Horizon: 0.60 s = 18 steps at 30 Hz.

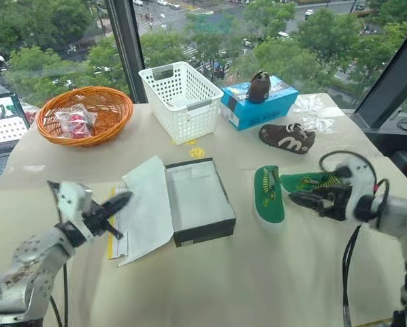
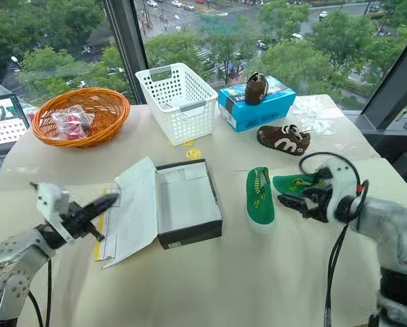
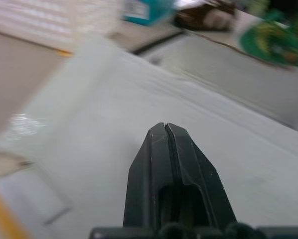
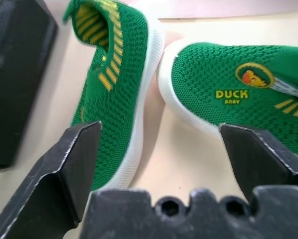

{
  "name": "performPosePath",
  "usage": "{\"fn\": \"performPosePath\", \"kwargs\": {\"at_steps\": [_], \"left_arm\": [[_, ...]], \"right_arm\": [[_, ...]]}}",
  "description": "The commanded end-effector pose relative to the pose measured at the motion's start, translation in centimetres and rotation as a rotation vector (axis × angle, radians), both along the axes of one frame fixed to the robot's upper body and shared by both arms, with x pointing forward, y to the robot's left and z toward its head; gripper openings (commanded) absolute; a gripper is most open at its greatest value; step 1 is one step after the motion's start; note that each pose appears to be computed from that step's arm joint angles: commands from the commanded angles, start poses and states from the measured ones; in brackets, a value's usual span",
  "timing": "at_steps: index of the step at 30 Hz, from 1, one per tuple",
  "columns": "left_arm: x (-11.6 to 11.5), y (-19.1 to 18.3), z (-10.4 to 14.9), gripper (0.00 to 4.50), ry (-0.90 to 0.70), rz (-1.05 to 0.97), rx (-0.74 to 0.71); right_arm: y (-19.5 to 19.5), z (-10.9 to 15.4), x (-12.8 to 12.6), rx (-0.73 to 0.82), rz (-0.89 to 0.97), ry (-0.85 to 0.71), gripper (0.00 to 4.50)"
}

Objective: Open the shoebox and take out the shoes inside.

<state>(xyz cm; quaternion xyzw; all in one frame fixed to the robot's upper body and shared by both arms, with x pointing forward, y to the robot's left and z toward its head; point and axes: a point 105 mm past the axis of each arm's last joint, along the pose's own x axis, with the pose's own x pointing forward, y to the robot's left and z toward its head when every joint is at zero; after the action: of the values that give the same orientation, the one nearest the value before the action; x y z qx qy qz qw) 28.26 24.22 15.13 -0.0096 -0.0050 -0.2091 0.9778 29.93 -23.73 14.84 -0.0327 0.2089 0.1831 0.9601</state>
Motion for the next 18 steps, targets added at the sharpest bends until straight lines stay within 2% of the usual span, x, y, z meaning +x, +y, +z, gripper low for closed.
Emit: {"fn": "performPosePath", "kwargs": {"at_steps": [1, 2, 5, 12, 18], "left_arm": [[0.6, 3.3, 0.2, 0.0, -0.022, 0.281, -0.04], [0.5, 4.2, -0.3, 0.0, -0.01, 0.354, -0.043], [-0.4, 7.9, -1.3, 0.0, -0.024, 0.604, -0.096], [-0.8, 8.8, -4.4, 0.0, 0.04, 0.648, -0.074], [-0.6, 9.3, -5.9, 0.0, 0.056, 0.679, -0.07]], "right_arm": [[1.7, 1.3, -1.5, -0.12, -0.04, -0.232, 4.46], [1.9, 1.0, -1.9, -0.091, -0.079, -0.256, 4.46], [0.6, -0.4, -3.4, -0.215, -0.275, -0.333, 4.46], [-0.8, -2.2, -4.1, -0.292, -0.426, -0.389, 4.46], [-0.9, -2.2, -3.3, -0.311, -0.426, -0.418, 4.46]]}}
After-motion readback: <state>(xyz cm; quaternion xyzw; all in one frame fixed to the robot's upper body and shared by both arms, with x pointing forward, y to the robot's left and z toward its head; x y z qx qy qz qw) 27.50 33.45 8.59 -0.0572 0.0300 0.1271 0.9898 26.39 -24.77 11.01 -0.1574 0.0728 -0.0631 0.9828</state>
